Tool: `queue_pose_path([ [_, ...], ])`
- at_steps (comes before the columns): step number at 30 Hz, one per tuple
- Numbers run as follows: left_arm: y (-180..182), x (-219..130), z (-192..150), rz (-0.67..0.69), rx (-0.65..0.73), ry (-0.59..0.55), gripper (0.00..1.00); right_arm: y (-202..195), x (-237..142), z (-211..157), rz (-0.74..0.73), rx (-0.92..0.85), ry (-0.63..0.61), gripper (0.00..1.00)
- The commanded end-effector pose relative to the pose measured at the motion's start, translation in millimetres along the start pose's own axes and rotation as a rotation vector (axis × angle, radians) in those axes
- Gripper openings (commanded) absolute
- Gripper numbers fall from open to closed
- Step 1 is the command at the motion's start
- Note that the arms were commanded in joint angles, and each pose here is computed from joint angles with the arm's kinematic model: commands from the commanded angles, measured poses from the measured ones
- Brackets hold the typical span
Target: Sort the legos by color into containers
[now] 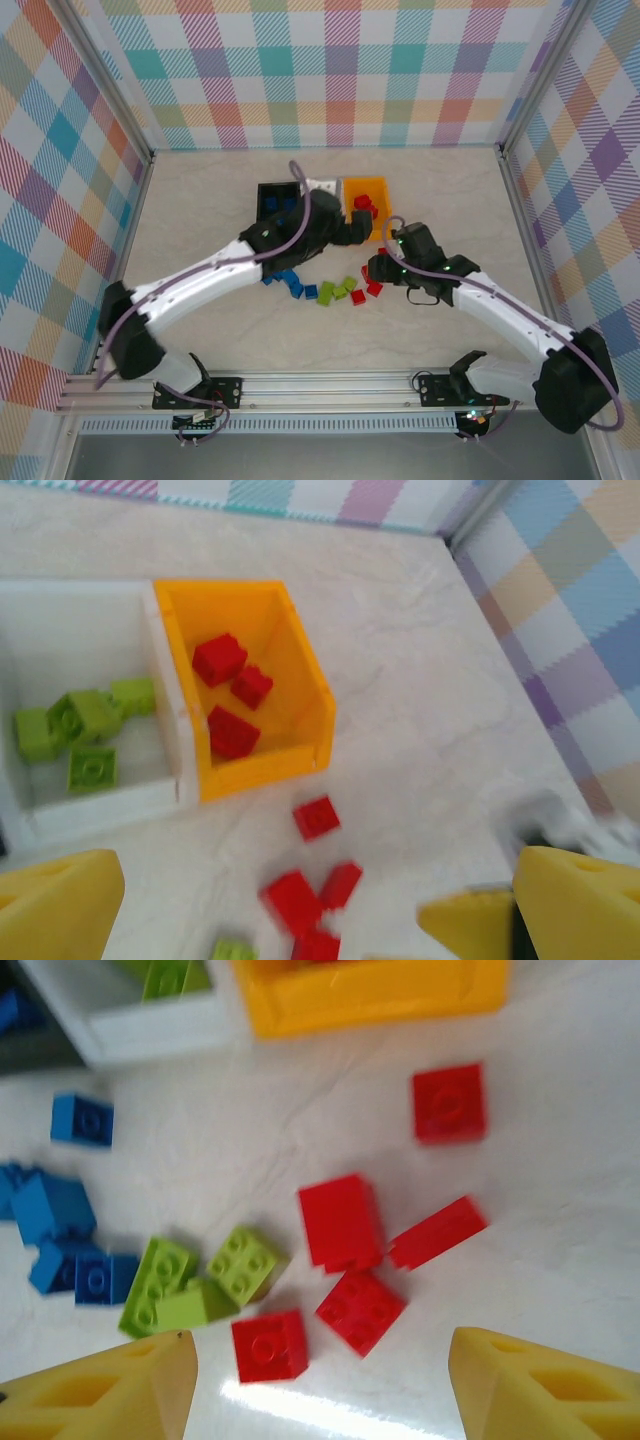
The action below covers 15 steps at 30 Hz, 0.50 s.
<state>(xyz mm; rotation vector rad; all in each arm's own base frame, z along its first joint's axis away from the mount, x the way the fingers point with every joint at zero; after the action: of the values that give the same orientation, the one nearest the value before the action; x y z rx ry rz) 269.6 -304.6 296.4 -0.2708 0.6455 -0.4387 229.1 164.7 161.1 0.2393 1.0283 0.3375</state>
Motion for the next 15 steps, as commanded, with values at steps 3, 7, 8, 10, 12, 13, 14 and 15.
queue_pose_path([
  [3,50.4,-25.6,-60.3,0.116,-0.043,0.043,1.00,24.2,24.1,-34.5,0.038,-0.129,0.165,0.62],
  [7,91.6,-47.1,-95.4,0.200,-0.081,0.080,1.00,32.4,41.5,-45.9,0.006,-0.161,0.209,0.59],
  [8,98.6,-52.3,-100.9,0.208,-0.089,0.083,1.00,32.6,44.9,-47.5,-0.002,-0.161,0.219,0.58],
  [10,112.5,-59.7,-113.5,0.229,-0.111,0.092,1.00,32.7,51.1,-49.0,-0.023,-0.164,0.231,0.57],
  [12,125.1,-65.2,-125.0,0.251,-0.134,0.098,1.00,32.1,57.8,-51.1,-0.051,-0.174,0.247,0.57],
  [13,129.7,-66.9,-128.9,0.262,-0.145,0.098,1.00,32.2,60.4,-51.6,-0.063,-0.179,0.253,0.57],
  [14,134.3,-68.5,-133.3,0.271,-0.155,0.100,1.00,30.5,63.6,-52.8,-0.085,-0.181,0.260,0.56],
  [15,137.5,-70.3,-135.9,0.275,-0.163,0.099,1.00,29.1,66.3,-53.1,-0.104,-0.181,0.262,0.55],
])
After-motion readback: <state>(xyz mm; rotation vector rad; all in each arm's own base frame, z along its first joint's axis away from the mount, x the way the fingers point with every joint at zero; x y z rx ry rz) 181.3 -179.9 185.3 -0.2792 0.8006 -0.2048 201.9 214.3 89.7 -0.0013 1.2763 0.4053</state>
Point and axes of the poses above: each hand's point on the last joint's axis, 136 mm out from that joint toward the fingers, its own x axis out along the fingers, its own y axis along the line the jaws close on, z = x × y, the point moved 5 cm from there along -x, back along the fingers, and after that the axes turned 1 degree about x, right-handed, at the moved point
